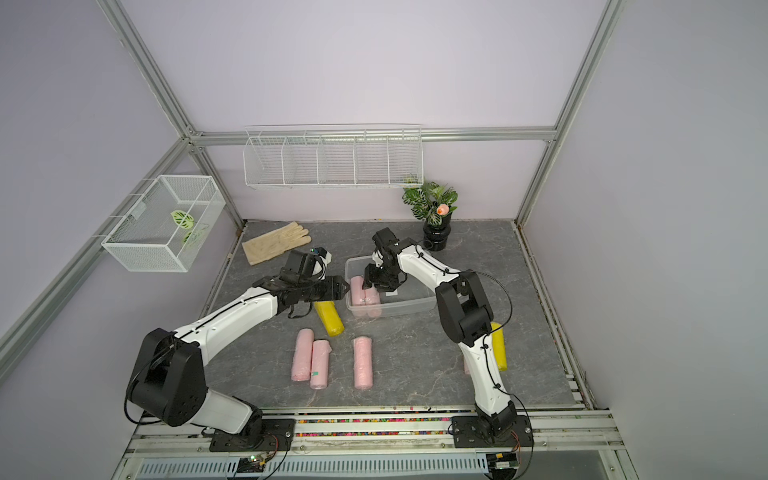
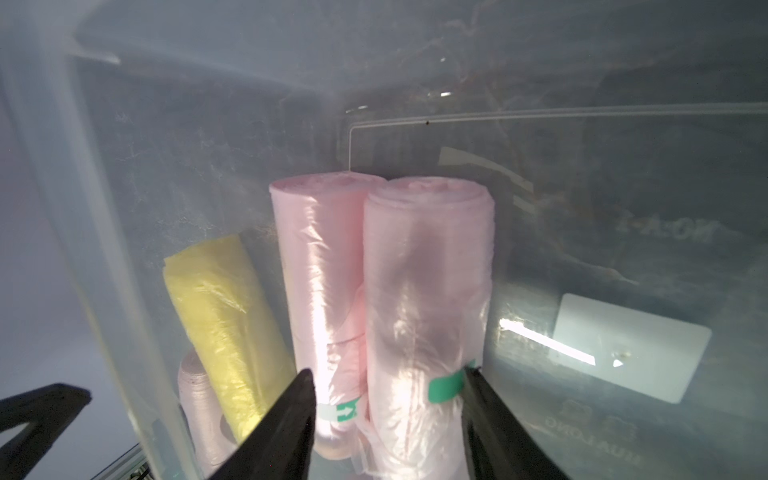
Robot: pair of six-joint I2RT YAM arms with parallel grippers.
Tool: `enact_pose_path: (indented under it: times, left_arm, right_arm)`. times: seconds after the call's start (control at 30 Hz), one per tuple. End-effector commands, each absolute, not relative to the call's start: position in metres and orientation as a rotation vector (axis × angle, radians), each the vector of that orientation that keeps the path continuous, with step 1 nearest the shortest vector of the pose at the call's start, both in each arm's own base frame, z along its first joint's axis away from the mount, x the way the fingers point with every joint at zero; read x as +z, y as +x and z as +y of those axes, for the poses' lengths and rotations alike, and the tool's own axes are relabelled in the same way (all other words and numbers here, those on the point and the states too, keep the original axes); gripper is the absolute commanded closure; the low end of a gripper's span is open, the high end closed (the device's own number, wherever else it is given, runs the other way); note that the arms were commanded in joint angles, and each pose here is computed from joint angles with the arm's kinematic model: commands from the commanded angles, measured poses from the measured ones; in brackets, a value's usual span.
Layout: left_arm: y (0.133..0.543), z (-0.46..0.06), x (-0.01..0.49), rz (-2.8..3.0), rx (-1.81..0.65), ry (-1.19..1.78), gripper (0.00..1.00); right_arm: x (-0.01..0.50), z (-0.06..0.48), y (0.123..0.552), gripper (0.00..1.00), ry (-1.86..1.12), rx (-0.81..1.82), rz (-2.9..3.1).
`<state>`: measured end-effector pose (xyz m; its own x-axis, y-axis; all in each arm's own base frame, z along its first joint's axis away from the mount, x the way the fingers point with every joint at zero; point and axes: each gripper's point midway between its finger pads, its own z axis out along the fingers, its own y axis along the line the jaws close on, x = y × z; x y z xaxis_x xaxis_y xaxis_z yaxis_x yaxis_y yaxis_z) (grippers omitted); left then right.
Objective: Put the roll of trash bags into the storage box
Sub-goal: Place the roll of trash bags in the storage box.
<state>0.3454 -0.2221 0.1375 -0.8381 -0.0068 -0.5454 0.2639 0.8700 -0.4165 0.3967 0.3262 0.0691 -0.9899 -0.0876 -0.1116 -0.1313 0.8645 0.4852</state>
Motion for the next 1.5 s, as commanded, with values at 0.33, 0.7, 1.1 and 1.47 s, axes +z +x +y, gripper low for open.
enact_pose_path:
  times: [0.33,0.7,1.1,1.47]
  left_arm:
    - [0.349,-0.227,0.144,2.468,-0.672,0.199,0.28]
    - [0.350,-0.228,0.144,2.464,-0.673,0.216,0.28]
    - [0.350,-0.235,0.137,2.483,-0.707,0.237,0.28]
    - [0.350,-0.235,0.137,2.490,-0.714,0.228,0.28]
  right_arm:
    - [0.152,0.244,0.377,0.36,-0.197,0.440,2.855]
    - [0.145,0.122,0.282,0.24,0.005,0.081,2.962]
    - [0.097,0.054,0.184,0.14,0.357,-0.088,3.060]
    - [0.068,0.041,0.191,0.12,0.442,-0.132,3.122]
